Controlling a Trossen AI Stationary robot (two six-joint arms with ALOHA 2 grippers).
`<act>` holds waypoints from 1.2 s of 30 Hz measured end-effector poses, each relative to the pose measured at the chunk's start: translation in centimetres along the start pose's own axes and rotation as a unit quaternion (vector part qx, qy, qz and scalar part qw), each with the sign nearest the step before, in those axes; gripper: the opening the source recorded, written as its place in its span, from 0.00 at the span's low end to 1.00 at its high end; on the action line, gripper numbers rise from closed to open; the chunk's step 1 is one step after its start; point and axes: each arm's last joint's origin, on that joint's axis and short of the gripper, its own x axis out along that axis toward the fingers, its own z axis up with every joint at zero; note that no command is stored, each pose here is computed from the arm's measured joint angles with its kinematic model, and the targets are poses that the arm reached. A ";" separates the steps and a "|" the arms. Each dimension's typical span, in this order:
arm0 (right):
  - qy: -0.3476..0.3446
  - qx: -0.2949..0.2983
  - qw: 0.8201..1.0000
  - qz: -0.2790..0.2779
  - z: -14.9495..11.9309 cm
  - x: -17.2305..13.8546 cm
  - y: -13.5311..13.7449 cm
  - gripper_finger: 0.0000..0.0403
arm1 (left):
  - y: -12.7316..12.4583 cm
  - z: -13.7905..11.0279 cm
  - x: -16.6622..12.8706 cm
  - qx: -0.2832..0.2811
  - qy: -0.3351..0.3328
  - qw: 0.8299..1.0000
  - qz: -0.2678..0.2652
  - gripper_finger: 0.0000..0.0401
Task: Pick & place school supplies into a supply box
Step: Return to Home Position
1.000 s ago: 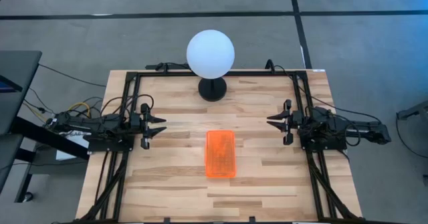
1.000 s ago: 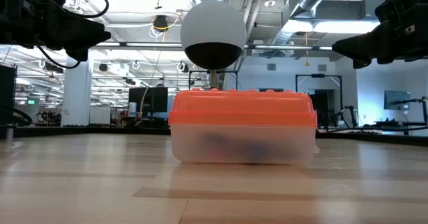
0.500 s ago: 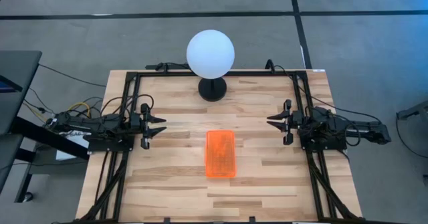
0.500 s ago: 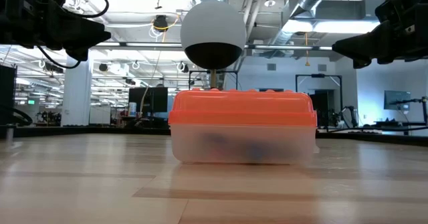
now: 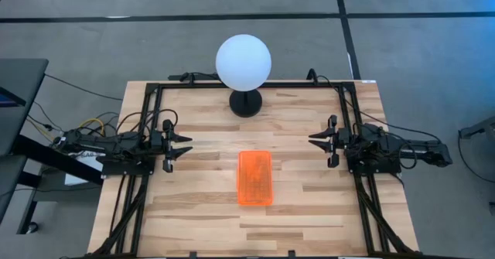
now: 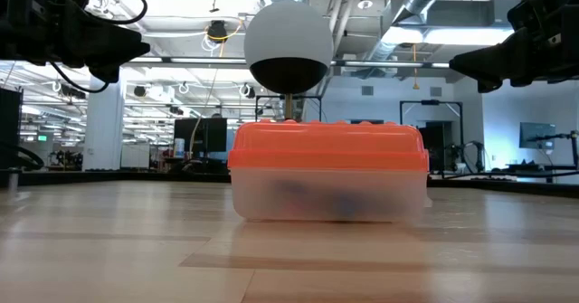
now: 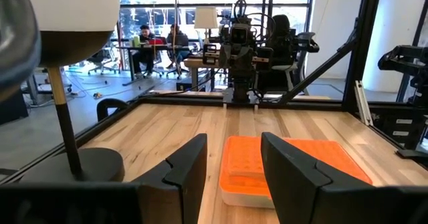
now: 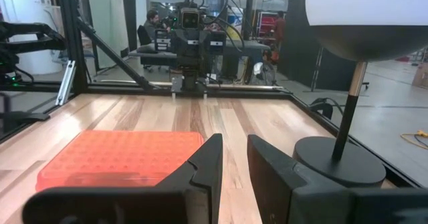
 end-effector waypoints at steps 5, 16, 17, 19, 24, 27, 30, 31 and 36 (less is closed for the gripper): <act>0.000 0.000 1.000 0.000 0.0 0.0 0.0 0.16 | 0.0 0.0 0.0 0.003 0.000 1.000 0.000 0.34; 0.000 0.000 1.000 0.000 0.0 0.0 0.0 0.16 | 0.0 0.0 0.0 0.003 0.000 1.000 0.000 0.34; 0.000 0.000 1.000 0.000 0.0 0.0 0.0 0.16 | 0.0 0.0 0.0 0.002 0.000 1.000 0.000 0.34; 0.000 0.000 1.000 0.000 0.0 0.0 0.0 0.16 | 0.0 0.0 0.0 0.000 0.000 1.000 0.000 0.34; 0.000 0.000 1.000 0.000 0.0 0.0 0.0 0.16 | 0.0 0.0 0.0 0.001 0.000 1.000 0.000 0.34; 0.000 0.000 1.000 0.000 0.0 0.0 0.0 0.16 | 0.0 0.0 0.0 0.000 0.000 1.000 0.000 0.34; 0.000 0.000 1.000 0.000 0.0 0.0 0.0 0.16 | 0.0 0.0 0.0 0.001 0.000 1.000 0.000 0.34; 0.000 0.000 1.000 0.000 0.0 0.0 0.0 0.16 | 0.0 0.0 0.0 0.001 0.000 1.000 0.000 0.34; 0.000 0.000 1.000 0.000 0.0 0.0 0.0 0.16 | 0.0 0.0 0.0 0.000 0.000 1.000 0.000 0.34</act>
